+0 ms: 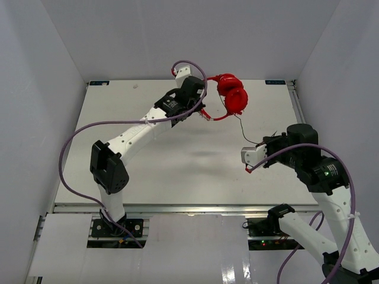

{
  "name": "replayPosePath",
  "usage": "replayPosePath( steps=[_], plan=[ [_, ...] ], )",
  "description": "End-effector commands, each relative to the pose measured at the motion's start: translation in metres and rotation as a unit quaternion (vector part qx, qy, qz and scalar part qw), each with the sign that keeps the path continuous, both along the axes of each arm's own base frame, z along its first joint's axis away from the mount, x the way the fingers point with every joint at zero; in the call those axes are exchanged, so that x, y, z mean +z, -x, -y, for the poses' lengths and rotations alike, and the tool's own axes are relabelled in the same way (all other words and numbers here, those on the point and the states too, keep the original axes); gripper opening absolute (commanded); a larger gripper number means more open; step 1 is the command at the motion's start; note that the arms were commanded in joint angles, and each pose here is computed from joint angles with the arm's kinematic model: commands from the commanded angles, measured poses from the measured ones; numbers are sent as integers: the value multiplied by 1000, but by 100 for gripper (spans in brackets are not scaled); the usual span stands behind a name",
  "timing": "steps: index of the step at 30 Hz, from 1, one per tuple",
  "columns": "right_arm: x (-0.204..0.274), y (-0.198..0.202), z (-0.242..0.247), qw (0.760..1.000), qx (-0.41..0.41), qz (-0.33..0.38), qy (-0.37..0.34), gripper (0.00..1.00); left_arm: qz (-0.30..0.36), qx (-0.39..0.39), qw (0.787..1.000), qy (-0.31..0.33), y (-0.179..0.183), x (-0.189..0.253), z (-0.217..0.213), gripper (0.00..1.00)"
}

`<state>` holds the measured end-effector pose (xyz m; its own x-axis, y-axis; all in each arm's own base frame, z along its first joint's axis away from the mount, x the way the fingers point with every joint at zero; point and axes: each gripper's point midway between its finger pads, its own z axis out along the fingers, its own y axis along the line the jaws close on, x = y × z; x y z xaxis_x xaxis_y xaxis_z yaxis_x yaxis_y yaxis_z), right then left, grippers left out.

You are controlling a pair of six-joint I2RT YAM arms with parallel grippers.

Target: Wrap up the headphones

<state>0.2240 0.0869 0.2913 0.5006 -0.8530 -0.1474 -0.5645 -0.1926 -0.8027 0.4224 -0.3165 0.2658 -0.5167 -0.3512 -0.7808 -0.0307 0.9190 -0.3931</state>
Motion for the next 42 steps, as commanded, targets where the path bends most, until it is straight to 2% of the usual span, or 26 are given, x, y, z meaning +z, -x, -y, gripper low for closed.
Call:
replayPosePath(
  steps=[1,4,8,12,18,26,31,42],
  plan=[
    [45,-14,9,993,-3,112,34,8,-4,-32,999,36,3,3,18,0],
    [63,-23,6,990,-12,140,9,8,-30,-54,998,21,13,-25,24,0],
    [71,-31,-5,989,-15,141,-36,8,-56,-121,991,-4,37,-55,42,0],
    [63,-32,-21,992,-6,93,-88,8,-77,-177,981,-34,66,-84,56,0],
    [45,-26,-44,990,13,20,-138,8,-89,-227,969,-37,93,-97,68,0],
    [34,-27,-60,986,31,-3,-163,8,-101,-288,952,-29,114,-109,90,0],
    [28,-12,-74,982,69,-26,-174,8,-108,-290,951,-21,116,-116,93,0],
    [11,20,-88,977,146,-52,-146,8,-125,-308,943,12,112,-118,122,0]
  ],
)
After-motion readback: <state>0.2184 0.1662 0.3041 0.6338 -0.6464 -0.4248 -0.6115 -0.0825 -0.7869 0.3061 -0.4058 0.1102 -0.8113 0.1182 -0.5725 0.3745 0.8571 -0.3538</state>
